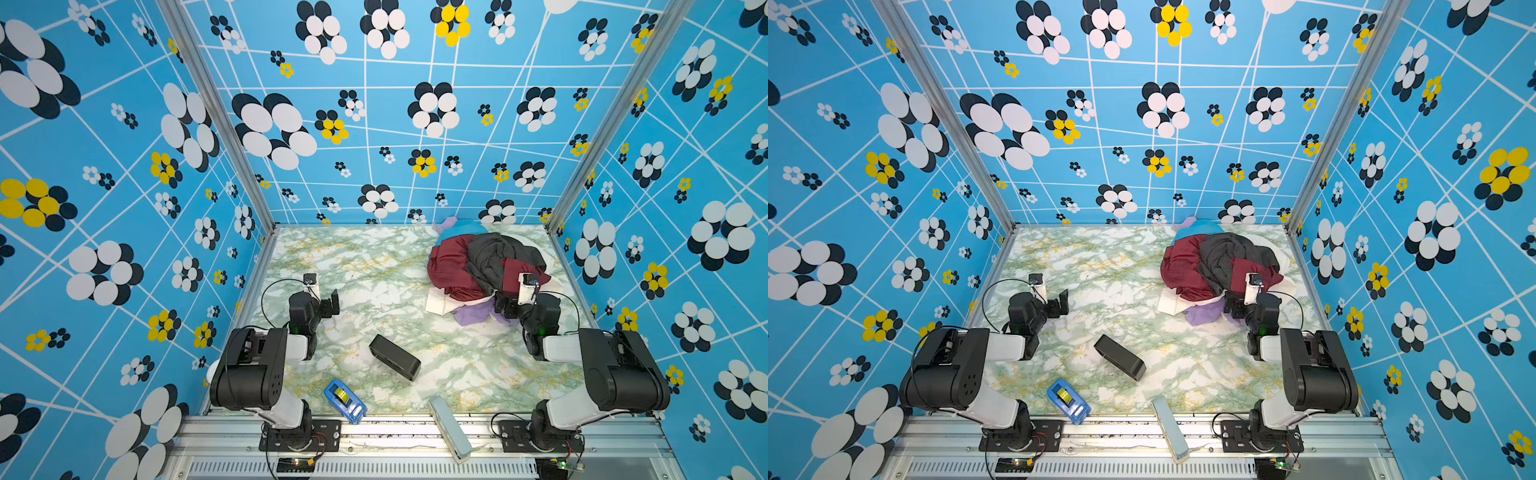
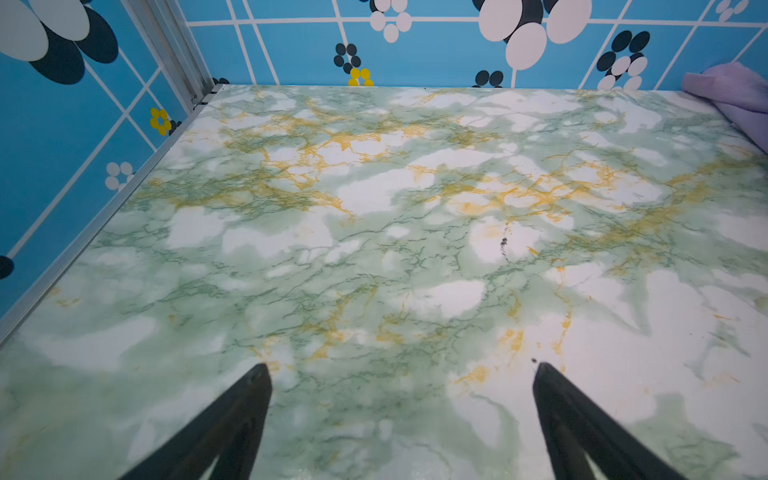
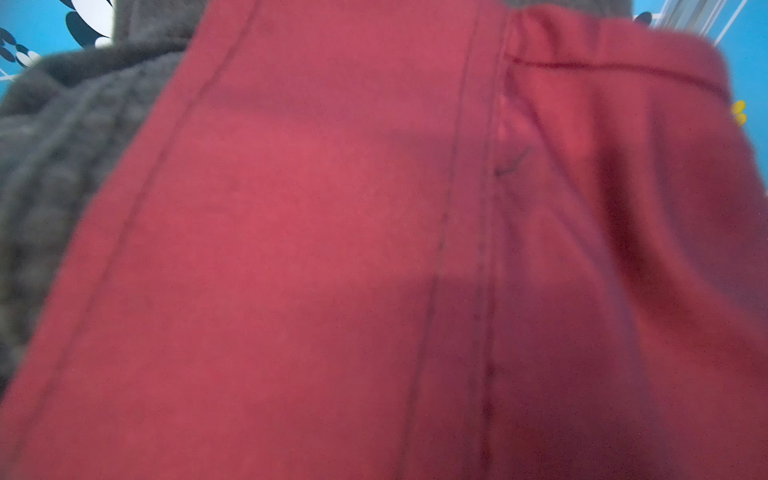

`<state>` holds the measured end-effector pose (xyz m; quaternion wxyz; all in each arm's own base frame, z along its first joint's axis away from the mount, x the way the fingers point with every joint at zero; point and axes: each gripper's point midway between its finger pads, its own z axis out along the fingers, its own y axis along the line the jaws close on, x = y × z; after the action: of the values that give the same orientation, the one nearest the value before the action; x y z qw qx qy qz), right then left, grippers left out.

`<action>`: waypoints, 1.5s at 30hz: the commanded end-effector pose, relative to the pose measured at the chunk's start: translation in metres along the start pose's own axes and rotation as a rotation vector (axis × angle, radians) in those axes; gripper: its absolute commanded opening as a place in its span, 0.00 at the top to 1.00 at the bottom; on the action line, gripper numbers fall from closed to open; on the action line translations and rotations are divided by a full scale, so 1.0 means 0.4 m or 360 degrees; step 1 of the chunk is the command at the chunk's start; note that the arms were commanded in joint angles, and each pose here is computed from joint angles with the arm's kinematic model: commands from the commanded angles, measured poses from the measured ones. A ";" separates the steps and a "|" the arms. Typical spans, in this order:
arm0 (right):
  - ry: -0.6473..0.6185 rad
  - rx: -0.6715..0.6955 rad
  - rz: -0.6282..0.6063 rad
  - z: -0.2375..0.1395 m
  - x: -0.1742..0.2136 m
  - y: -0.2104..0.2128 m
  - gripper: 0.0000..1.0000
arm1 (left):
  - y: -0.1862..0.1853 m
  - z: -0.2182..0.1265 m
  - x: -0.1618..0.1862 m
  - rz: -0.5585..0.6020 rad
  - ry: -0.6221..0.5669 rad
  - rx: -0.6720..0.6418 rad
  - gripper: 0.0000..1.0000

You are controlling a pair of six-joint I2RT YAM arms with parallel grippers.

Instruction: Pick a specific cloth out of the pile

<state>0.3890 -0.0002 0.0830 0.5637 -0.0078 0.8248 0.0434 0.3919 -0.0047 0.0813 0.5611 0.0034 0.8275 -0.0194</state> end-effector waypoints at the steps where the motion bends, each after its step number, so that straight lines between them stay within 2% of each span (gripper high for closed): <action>1: -0.0067 -0.0008 -0.0006 0.002 -0.031 0.003 0.01 | -0.010 0.002 -0.039 0.0014 -0.0066 0.0021 0.01; 45: -0.0054 0.0069 -0.0010 0.005 -0.032 -0.008 0.01 | -0.010 0.003 -0.039 0.0016 -0.0065 0.0022 0.01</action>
<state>0.3892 -0.0018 0.0827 0.5637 -0.0032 0.8253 0.0339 0.3918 -0.0047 0.0811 0.5609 0.0034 0.8276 -0.0194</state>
